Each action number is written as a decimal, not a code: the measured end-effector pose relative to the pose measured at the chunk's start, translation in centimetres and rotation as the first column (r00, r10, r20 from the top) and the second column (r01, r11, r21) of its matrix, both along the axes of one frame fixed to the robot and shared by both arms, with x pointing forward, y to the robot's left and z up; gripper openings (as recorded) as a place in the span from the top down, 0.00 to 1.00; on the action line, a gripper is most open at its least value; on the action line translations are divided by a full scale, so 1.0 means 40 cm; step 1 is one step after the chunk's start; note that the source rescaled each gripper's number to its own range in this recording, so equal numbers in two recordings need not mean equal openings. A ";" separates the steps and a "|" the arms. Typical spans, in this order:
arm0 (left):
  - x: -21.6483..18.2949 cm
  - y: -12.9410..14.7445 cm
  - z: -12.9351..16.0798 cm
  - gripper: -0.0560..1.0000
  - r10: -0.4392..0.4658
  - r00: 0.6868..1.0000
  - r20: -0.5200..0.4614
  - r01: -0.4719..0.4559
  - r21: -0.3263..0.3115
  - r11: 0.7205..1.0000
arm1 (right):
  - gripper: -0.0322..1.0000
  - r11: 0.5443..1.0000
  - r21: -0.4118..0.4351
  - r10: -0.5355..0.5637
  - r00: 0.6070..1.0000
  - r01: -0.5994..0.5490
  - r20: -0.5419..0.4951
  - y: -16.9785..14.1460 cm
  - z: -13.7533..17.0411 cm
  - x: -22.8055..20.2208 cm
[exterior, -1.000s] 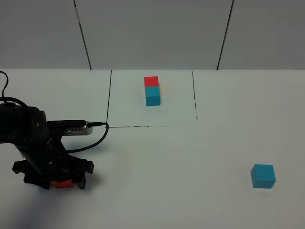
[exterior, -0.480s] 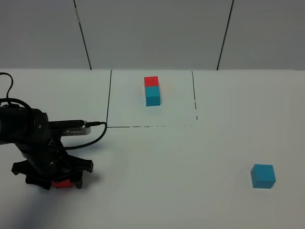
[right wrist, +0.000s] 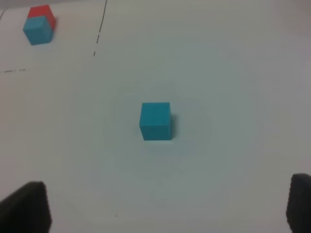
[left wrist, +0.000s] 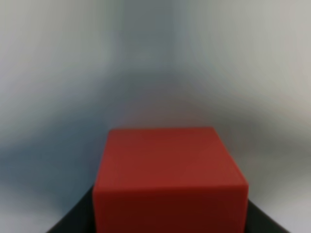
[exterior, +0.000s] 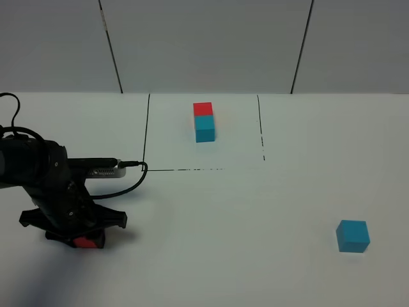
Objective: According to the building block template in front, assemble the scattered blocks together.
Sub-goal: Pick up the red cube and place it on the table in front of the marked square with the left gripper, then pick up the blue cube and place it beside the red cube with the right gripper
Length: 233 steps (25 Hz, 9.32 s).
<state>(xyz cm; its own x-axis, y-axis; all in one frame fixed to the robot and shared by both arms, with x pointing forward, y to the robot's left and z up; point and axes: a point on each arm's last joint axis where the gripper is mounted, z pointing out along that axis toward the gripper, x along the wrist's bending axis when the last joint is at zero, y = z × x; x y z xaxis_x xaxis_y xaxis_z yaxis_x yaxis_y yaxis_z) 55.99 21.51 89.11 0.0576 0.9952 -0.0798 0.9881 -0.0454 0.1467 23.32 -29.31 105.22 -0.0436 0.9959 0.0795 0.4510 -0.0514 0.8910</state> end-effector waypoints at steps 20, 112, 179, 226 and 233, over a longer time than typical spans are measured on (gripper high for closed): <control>0.196 -0.325 0.304 0.94 -0.831 0.532 0.160 0.817 0.160 0.554 | 0.05 1.000 0.002 -0.001 1.000 0.001 0.000 0.000 0.000 0.000; 0.217 -0.024 0.448 0.30 -0.360 0.917 0.175 0.329 0.181 0.927 | 0.18 1.000 0.012 -0.006 1.000 0.006 0.000 0.000 0.000 0.000; -0.798 0.197 0.411 0.30 -0.007 0.596 0.803 0.019 -0.005 1.000 | 0.18 1.000 0.023 -0.015 1.000 0.015 -0.002 -0.001 0.000 0.000; -0.798 0.197 0.412 0.30 -0.007 0.596 0.803 0.019 -0.005 1.000 | 0.02 0.995 0.044 0.090 0.647 -0.087 -0.757 0.089 -0.257 0.746; -0.798 0.197 0.412 0.30 -0.007 0.596 0.803 0.019 -0.005 1.000 | 0.02 0.994 0.033 0.093 0.627 -0.107 -0.773 0.107 -0.311 0.763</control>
